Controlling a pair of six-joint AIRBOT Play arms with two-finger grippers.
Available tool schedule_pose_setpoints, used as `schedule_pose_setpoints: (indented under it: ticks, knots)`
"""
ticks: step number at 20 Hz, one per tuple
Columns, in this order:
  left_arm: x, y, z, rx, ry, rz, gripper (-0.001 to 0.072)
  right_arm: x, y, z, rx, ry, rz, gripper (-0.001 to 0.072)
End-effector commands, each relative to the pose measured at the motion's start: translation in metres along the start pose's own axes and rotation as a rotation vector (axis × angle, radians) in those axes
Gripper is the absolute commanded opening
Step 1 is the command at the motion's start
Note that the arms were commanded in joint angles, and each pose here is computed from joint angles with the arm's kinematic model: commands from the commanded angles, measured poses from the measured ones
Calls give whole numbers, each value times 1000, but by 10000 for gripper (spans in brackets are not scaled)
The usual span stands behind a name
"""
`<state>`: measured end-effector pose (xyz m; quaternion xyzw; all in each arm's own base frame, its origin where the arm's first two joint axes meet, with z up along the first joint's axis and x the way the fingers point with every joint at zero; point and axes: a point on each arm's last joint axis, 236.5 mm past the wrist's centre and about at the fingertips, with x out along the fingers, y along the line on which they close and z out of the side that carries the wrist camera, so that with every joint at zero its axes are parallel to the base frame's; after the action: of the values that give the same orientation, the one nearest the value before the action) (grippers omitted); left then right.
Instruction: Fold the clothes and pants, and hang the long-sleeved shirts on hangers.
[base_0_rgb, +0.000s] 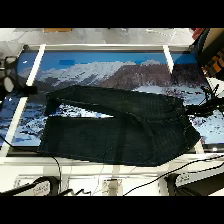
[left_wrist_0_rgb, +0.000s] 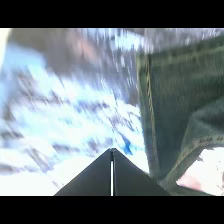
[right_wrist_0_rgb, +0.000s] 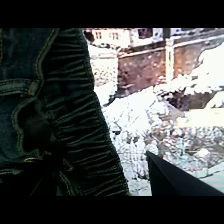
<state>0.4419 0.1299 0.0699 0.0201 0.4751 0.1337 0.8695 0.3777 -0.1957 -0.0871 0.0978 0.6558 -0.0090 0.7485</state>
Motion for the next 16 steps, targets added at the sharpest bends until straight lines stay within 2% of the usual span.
schedule_pose_setpoints:
  ticks: [1,3,6,7,8,9,11,14,16]
  knots:
    - [18,22,-39,-272,136,-51,40,0,-2,3,1,-13,-7,591]
    - [27,29,-46,-354,163,-46,40,0,-3,5,1,-23,-10,591]
    - [29,22,-57,-340,216,-57,57,0,-3,6,1,-24,-12,591]
    - [30,22,-59,-320,225,-60,177,-1,-3,6,1,-24,-12,592]
    - [31,21,-64,-311,246,-62,442,-1,-3,6,1,-25,-12,592]
    - [33,19,-70,-311,273,-64,608,-1,-3,6,1,-25,-12,591]
    - [36,6,-85,-339,351,-109,565,-1,-4,7,1,-30,-15,591]
    - [47,-28,-100,-432,454,-247,563,-1,-6,11,1,-47,-23,592]
    - [53,-57,-98,-554,500,-391,563,-1,-6,11,1,-47,-24,591]
